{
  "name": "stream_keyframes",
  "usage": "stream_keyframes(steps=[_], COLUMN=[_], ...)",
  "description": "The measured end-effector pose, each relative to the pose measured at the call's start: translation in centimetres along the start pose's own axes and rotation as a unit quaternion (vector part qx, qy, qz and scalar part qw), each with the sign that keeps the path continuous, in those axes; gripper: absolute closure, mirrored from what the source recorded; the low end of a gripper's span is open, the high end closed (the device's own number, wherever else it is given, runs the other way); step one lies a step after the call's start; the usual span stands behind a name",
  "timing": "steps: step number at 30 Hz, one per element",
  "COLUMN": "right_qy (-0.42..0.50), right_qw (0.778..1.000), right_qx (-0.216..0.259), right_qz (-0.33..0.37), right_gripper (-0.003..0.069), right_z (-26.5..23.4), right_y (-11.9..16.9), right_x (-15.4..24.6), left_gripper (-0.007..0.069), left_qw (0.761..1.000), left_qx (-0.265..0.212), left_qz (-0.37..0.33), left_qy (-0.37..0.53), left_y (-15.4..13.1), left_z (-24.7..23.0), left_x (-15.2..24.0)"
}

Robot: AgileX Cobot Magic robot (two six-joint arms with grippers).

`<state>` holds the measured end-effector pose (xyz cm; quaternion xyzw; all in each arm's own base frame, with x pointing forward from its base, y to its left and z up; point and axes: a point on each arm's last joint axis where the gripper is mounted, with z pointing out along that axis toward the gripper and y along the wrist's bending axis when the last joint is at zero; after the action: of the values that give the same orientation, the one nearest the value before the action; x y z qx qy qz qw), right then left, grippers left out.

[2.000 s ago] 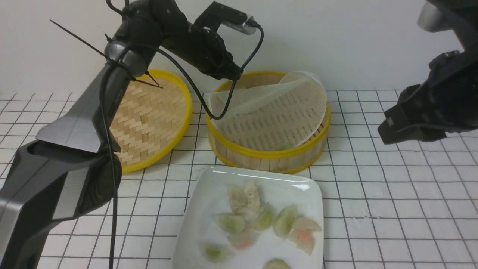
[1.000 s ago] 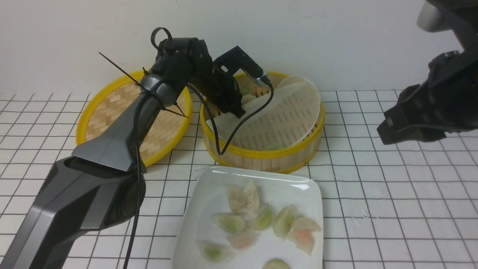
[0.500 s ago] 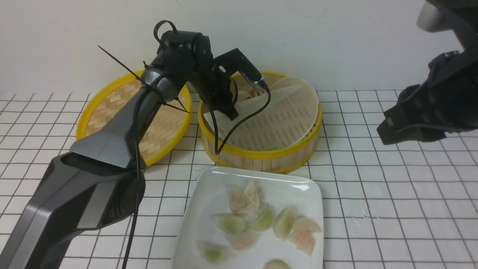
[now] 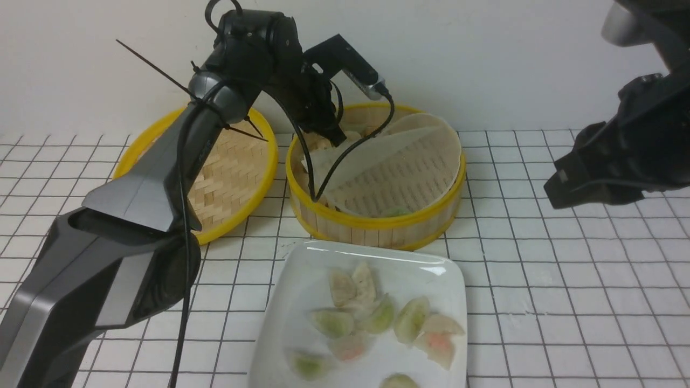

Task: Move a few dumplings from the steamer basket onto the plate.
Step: Use the left arm to grab a dumpling from the steamer

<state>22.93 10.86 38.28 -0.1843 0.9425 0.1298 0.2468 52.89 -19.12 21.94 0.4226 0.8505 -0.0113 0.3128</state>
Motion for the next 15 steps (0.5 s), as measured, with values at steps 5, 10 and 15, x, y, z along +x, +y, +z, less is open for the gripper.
stream_keyframes(steps=[5,10,15], right_qy=[0.0,0.0,0.0], right_qw=[1.0,1.0,1.0], right_qx=[-0.001,-0.001,-0.001], right_qz=[0.0,0.0,0.0], right_gripper=[0.0498,0.0498,0.0498], right_z=[0.0,0.0,0.0], right_y=[0.0,0.0,0.0], right_x=[0.0,0.0,0.0], left_gripper=[0.0623,0.049,0.0309], left_qw=[1.0,1.0,0.999], left_qx=[0.006,0.018,0.018], left_qz=[-0.001,-0.004,-0.005], left_qy=[0.002,0.022,0.039], left_y=[-0.2,-0.7,-0.8], left_z=[0.6,2.8,3.2], left_x=[0.2,1.3,1.8])
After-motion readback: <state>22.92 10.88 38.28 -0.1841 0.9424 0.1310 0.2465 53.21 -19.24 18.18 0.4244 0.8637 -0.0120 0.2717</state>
